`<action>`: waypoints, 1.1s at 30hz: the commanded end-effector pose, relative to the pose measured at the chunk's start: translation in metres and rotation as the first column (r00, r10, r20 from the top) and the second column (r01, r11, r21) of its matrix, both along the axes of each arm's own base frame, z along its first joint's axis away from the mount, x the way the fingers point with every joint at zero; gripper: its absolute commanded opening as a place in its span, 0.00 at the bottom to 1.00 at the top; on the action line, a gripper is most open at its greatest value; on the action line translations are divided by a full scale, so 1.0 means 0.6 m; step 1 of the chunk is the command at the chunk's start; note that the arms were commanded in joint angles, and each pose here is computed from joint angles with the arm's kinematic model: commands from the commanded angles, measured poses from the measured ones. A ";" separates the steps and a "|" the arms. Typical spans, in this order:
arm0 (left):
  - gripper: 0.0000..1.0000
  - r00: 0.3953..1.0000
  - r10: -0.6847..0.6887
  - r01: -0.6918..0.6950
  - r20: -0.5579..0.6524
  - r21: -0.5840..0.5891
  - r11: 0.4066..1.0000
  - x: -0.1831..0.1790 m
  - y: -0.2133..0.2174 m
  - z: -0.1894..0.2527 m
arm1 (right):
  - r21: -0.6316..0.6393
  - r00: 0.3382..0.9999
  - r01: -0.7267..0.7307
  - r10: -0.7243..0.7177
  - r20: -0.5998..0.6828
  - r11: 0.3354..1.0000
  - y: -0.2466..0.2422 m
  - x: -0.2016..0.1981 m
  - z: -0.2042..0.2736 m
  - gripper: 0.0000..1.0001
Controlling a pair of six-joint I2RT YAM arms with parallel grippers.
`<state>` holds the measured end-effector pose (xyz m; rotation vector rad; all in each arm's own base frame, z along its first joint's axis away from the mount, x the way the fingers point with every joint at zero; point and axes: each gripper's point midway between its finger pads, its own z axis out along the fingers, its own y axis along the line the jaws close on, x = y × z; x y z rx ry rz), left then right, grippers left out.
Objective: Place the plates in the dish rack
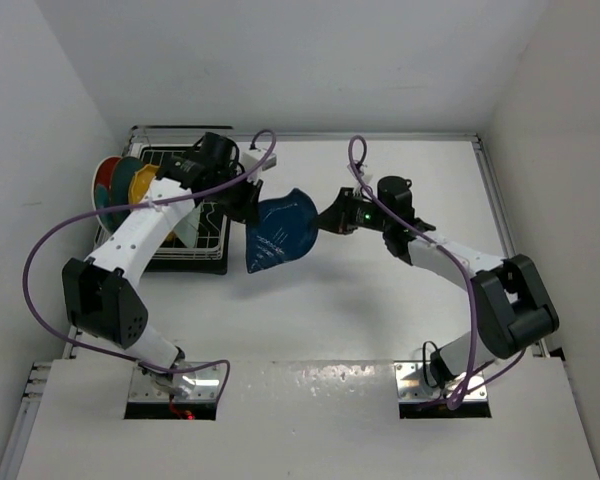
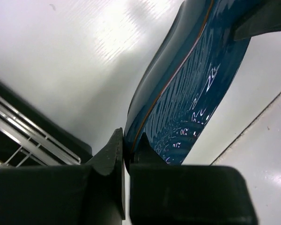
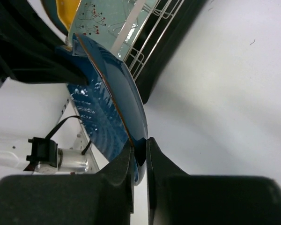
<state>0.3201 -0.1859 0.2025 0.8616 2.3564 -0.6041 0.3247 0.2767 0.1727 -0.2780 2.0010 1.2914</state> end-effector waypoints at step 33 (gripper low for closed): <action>0.00 0.070 0.740 -0.994 0.668 -0.016 0.109 0.059 0.317 0.182 | -0.040 0.983 0.178 -0.176 0.044 0.983 -0.008 0.038 0.049 1.00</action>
